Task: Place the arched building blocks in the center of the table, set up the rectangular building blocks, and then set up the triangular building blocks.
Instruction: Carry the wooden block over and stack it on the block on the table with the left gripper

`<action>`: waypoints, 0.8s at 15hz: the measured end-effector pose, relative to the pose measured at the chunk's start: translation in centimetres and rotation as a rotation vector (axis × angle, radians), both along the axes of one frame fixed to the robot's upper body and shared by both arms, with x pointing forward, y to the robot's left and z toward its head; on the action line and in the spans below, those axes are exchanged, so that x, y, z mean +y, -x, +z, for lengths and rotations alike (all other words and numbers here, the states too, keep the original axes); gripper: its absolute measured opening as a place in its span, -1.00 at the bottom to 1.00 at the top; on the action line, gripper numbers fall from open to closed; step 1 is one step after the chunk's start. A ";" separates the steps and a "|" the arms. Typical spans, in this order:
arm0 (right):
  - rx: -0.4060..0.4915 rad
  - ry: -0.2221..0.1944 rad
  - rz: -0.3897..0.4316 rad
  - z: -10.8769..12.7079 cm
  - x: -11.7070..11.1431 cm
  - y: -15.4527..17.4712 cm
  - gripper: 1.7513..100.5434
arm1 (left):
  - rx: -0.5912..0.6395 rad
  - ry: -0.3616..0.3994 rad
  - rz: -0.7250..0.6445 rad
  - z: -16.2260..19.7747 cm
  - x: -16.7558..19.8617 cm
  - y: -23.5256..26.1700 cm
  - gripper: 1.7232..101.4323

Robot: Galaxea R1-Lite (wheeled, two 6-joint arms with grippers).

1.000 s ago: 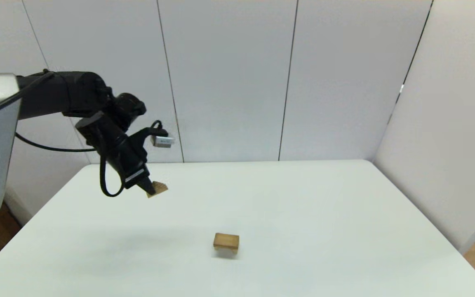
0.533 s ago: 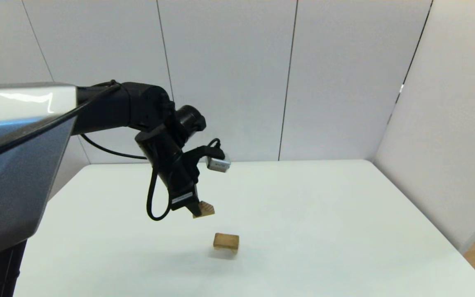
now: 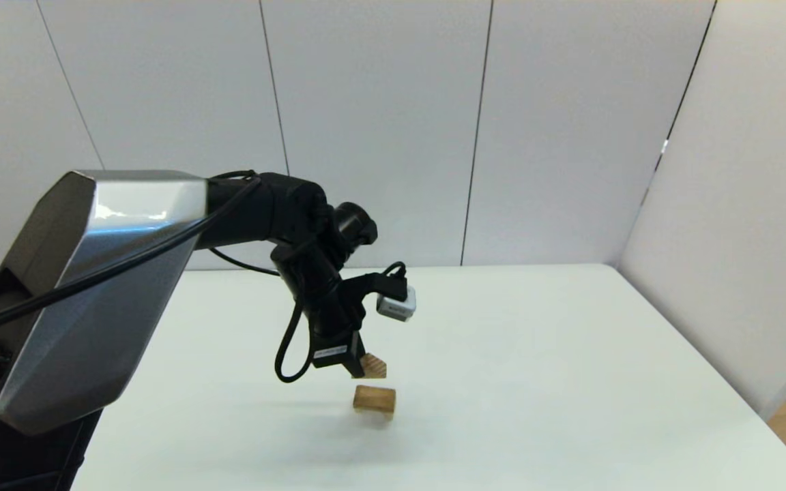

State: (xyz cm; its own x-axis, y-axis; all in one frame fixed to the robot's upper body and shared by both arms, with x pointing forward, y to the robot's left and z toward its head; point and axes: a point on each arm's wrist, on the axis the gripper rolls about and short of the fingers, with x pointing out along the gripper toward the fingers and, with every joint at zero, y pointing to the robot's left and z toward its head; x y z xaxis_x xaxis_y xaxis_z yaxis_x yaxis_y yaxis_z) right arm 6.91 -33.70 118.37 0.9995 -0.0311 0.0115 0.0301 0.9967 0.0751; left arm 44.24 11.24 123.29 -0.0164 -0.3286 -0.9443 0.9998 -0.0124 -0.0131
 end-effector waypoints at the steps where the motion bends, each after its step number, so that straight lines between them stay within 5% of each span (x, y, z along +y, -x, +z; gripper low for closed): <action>1: 0.000 0.000 0.000 0.0 0.0 0.0 0.95 | 0.007 -0.006 -0.002 -0.5 -0.1 -0.1 -0.61; 12: 0.000 0.000 0.000 0.0 0.0 0.0 0.95 | 0.056 -0.037 -0.038 -3.2 -0.5 -0.7 -0.61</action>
State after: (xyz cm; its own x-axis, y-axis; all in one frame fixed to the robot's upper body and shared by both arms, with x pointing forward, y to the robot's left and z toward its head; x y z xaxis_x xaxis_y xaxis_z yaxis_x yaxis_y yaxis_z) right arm 6.91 -33.70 118.37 0.9995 -0.0308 0.0111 0.0299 0.9968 0.0747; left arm 44.91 10.75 120.08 -0.0810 -0.2921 -0.9530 0.9964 -0.0486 -0.0698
